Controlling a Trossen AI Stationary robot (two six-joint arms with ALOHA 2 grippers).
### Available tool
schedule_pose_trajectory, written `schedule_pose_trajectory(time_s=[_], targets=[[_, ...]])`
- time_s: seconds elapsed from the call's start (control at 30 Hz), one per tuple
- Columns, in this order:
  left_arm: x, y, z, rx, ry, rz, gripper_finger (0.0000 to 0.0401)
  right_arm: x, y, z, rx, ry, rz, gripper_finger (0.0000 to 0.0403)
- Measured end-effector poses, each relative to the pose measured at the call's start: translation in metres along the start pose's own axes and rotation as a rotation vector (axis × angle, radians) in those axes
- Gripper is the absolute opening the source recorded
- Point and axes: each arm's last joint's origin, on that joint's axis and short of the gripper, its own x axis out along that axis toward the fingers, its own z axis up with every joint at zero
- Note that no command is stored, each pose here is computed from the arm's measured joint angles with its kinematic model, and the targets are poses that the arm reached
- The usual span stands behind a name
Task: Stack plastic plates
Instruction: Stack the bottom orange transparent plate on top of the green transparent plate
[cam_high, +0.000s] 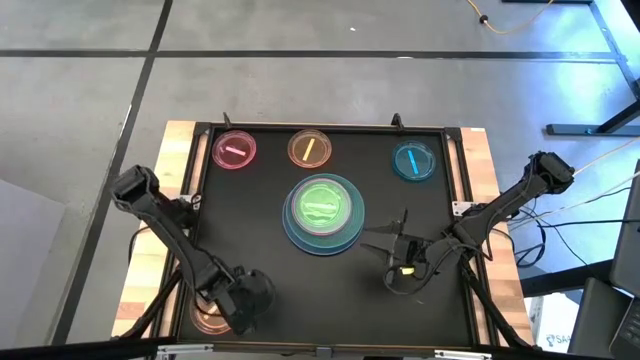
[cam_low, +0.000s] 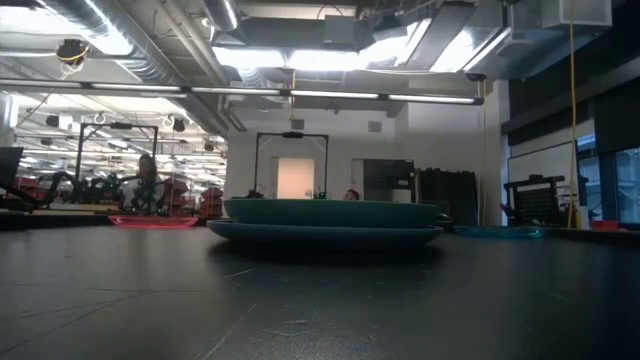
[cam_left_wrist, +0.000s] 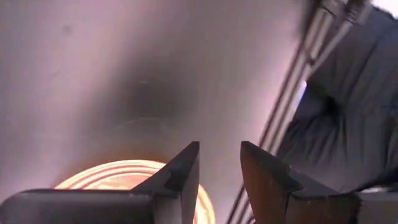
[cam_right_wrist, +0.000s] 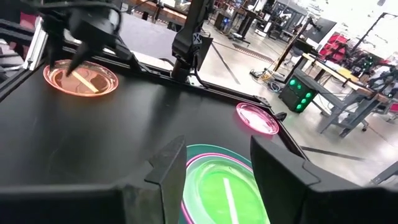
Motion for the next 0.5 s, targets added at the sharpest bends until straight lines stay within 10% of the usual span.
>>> schedule_pose_trajectory(time_s=[0.5], targets=[[0.041,-0.032,0.001,-0.161,0.260,0.351,0.0110,0.000,-0.001,0.000,-0.089,0.004,-0.020,0.0170]])
